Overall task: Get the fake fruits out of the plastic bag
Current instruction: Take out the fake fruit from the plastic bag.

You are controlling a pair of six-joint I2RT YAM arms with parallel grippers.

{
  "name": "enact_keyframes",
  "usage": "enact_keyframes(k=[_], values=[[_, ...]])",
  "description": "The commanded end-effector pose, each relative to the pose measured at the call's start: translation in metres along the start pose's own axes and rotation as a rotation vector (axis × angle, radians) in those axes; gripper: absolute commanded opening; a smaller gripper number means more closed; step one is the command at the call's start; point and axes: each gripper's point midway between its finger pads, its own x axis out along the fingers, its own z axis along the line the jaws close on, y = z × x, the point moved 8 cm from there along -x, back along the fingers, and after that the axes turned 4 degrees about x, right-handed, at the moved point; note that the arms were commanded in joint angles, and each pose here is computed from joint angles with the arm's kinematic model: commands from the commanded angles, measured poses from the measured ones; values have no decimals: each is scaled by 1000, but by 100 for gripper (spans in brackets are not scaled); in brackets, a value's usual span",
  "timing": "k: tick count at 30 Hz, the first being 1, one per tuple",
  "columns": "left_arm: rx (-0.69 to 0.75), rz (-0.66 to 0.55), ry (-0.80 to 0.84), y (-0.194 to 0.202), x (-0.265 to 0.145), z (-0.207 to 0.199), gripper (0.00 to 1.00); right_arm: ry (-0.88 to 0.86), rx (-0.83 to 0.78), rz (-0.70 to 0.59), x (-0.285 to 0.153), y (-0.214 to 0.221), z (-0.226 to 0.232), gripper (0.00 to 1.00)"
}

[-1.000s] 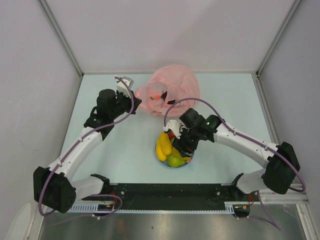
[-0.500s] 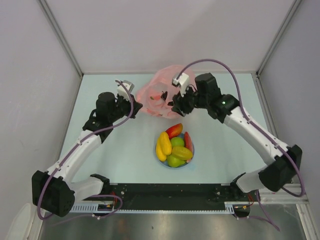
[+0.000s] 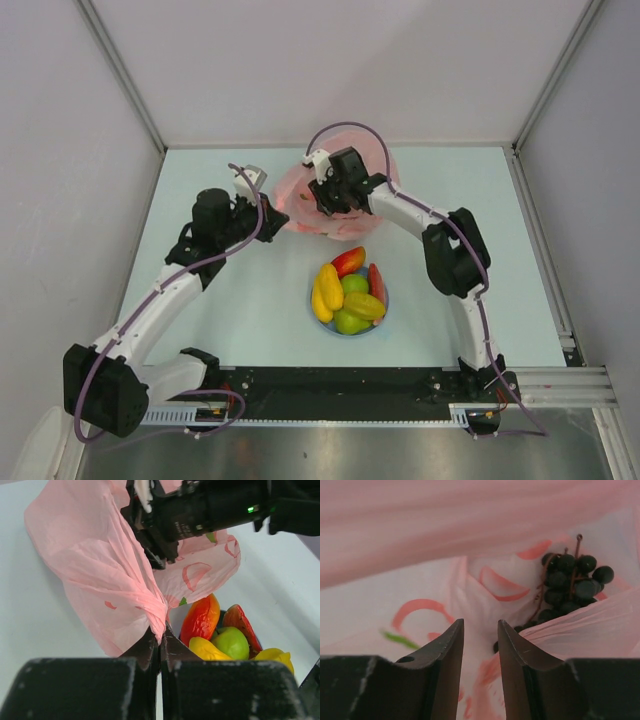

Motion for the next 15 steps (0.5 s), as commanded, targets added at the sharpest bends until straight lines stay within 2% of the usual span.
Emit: enact_keyframes(k=[1,5,8,15], values=[[-8,-43,12,-5,-4,-2,0,150,-15,-122,11,-28,-25,39],[-24,-32,10,1,-3,0,0,215,-78,-117,32,-24,-31,40],[-40,-20,9,5,-3,1,0,353,-91,-137,44,-26,-42,41],[-75,4,6,13,-1,5,0,374,-175,-94,74,-10,-47,45]])
